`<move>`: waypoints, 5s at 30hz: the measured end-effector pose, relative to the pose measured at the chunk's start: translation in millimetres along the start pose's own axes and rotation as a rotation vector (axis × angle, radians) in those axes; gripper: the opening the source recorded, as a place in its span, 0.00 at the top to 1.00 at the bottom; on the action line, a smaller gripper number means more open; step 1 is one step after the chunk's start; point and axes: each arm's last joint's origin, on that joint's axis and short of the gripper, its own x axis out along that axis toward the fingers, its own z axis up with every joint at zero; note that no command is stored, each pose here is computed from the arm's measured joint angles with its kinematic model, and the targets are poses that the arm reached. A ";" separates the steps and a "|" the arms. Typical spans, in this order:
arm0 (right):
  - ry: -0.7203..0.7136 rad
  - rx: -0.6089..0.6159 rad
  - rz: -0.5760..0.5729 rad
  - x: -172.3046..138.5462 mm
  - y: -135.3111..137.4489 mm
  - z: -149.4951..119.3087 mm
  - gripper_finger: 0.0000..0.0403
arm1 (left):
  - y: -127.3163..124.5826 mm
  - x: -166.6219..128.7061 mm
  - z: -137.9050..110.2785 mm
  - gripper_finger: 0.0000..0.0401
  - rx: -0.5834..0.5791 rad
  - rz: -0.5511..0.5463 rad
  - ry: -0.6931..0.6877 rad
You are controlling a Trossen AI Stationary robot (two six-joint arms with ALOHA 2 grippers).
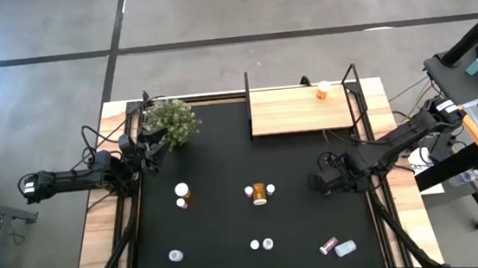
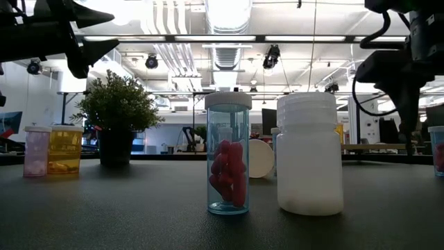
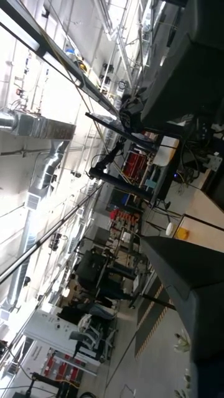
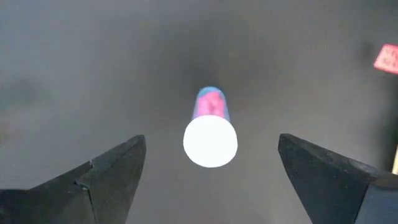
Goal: Pick and place medicine bottles onto shelf by color
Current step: Put the top right blue pill bottle on the shelf
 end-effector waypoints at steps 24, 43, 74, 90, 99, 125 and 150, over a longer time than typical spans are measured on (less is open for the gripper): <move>-0.047 -0.006 0.000 14.4 6.4 -1.0 0.69 | 0.0 0.0 0.0 0.26 0.000 0.000 0.000; -0.031 0.133 0.033 -8.8 16.7 3.5 0.74 | 0.0 0.0 0.0 0.26 0.000 0.000 0.000; -0.304 0.469 -0.034 -107.8 80.5 170.5 0.74 | 0.0 0.0 0.0 0.26 0.000 0.000 0.000; -0.319 0.821 0.107 -79.9 97.7 246.5 0.74 | 0.0 0.0 0.0 0.26 0.000 0.000 0.000; -0.301 0.896 0.093 -72.7 86.6 277.6 0.74 | 0.0 0.0 0.0 0.26 0.000 0.000 0.000; -0.285 0.836 0.061 -70.8 75.5 340.0 0.73 | 0.0 0.0 0.0 0.26 0.000 0.000 0.000; -0.290 0.822 0.060 -72.9 76.3 343.9 0.71 | 0.0 0.0 0.0 0.26 0.000 0.000 0.000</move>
